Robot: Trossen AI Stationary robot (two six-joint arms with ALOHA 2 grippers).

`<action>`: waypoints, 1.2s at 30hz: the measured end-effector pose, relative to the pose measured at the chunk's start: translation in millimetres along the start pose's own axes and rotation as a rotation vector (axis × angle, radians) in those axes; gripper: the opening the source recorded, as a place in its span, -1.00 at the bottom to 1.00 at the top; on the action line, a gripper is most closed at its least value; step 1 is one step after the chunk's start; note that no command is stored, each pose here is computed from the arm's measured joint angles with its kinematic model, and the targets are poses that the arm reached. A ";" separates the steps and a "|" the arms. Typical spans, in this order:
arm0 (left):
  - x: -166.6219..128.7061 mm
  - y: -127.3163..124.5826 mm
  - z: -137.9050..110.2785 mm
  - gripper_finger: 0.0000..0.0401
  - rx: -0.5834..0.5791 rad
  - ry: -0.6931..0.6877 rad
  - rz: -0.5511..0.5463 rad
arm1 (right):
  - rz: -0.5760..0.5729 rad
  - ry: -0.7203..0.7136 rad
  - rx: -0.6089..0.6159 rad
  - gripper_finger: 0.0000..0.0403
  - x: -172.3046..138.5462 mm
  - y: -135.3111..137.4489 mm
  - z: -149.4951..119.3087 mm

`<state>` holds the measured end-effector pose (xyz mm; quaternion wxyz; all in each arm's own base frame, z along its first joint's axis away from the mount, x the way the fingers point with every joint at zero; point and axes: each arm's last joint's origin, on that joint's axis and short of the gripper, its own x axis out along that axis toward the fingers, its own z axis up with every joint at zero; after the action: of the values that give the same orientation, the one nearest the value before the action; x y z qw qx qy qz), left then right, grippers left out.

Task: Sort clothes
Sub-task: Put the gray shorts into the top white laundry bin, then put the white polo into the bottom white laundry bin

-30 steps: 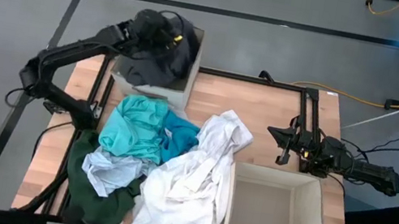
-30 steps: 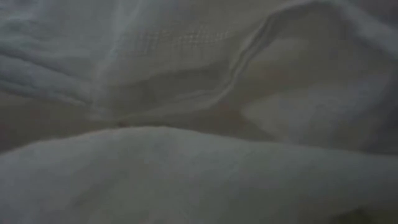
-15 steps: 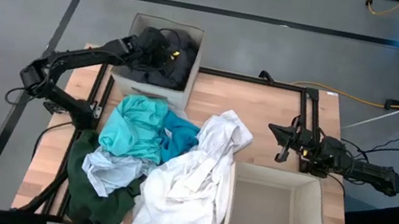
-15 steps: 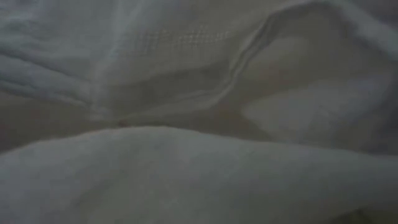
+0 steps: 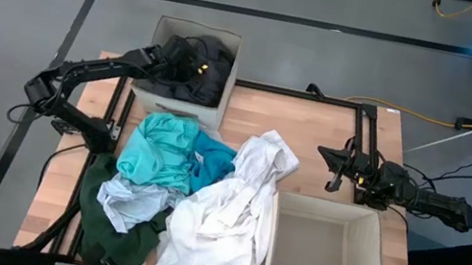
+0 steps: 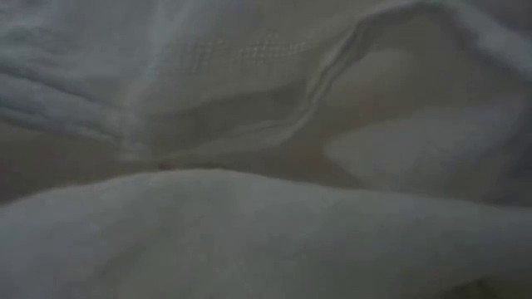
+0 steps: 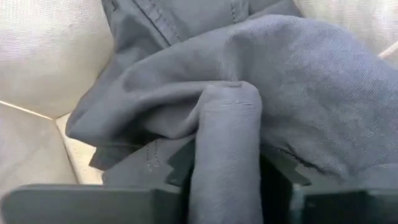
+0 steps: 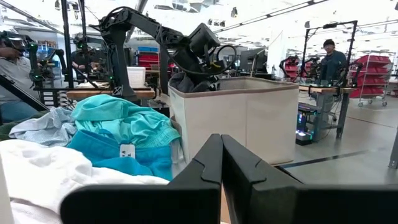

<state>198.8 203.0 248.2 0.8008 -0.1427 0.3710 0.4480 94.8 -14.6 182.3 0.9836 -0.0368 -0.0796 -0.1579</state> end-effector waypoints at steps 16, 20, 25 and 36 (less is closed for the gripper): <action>-102.2 11.1 64.6 0.15 0.014 -0.213 -0.045 | 0.001 0.001 0.000 -0.97 0.0 0.1 -0.1; -125.9 1.0 72.8 0.15 0.052 -0.352 -0.094 | 0.001 0.000 0.000 -0.97 0.0 0.0 0.0; -143.0 -26.6 74.6 0.14 0.142 -0.459 -0.207 | 0.001 0.001 0.000 -0.97 0.0 0.0 -0.1; -171.5 -89.4 52.6 0.13 0.265 -0.464 -0.454 | 0.000 0.001 0.000 -0.97 0.0 0.0 0.0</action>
<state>241.4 77.8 398.8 0.9546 -0.0110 0.1929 0.2269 94.8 -14.6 182.3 0.9836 -0.0369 -0.0793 -0.1577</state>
